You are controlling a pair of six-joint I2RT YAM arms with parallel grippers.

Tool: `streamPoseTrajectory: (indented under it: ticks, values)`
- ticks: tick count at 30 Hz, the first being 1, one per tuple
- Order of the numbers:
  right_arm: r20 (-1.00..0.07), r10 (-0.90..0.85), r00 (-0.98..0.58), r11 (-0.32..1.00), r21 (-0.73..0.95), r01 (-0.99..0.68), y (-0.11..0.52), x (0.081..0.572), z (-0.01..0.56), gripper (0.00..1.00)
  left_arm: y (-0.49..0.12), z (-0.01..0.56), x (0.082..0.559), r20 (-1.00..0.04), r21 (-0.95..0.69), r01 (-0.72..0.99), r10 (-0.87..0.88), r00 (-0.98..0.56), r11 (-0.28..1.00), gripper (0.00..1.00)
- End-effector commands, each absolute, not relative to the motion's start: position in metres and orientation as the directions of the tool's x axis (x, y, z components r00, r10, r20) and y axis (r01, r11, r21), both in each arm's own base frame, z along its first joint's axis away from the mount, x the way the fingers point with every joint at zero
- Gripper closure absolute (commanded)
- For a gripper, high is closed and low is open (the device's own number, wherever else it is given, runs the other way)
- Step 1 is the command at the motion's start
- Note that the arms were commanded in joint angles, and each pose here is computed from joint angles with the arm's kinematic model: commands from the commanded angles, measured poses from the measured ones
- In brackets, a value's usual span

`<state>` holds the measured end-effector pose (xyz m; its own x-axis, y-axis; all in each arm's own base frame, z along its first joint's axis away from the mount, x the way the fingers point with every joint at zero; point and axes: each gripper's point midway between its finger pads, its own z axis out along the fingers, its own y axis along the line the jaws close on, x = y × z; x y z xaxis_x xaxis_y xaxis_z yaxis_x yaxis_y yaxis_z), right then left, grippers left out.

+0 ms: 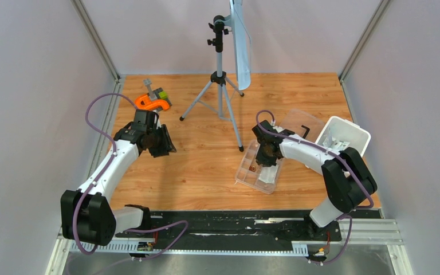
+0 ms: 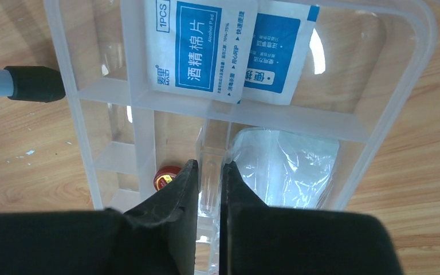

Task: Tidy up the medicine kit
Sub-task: Pick up the medicine box compartment at the center of the board.

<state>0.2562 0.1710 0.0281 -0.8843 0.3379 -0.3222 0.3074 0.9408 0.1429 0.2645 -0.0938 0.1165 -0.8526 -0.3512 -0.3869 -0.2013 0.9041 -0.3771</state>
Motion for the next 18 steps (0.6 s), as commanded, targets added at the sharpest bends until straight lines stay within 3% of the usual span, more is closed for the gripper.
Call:
streamPoseTrajectory:
  ticks: [1,9,18]
  values:
    - [-0.272,0.326,-0.905,0.945,0.065,0.321,0.162,0.242,0.011,0.98,-0.094,0.129,0.273,-0.429,-0.391,-0.171,-0.344,-0.836,0.904,0.55]
    - [-0.318,0.288,-0.903,0.957,0.054,0.286,0.155,0.244,0.04,1.0,-0.094,0.129,0.275,-0.428,-0.392,-0.168,-0.341,-0.837,0.904,0.55]
    - [-0.444,0.217,-0.869,0.975,0.049,0.218,0.136,0.257,0.102,1.0,-0.094,0.129,0.275,-0.433,-0.39,-0.164,-0.337,-0.836,0.906,0.55]
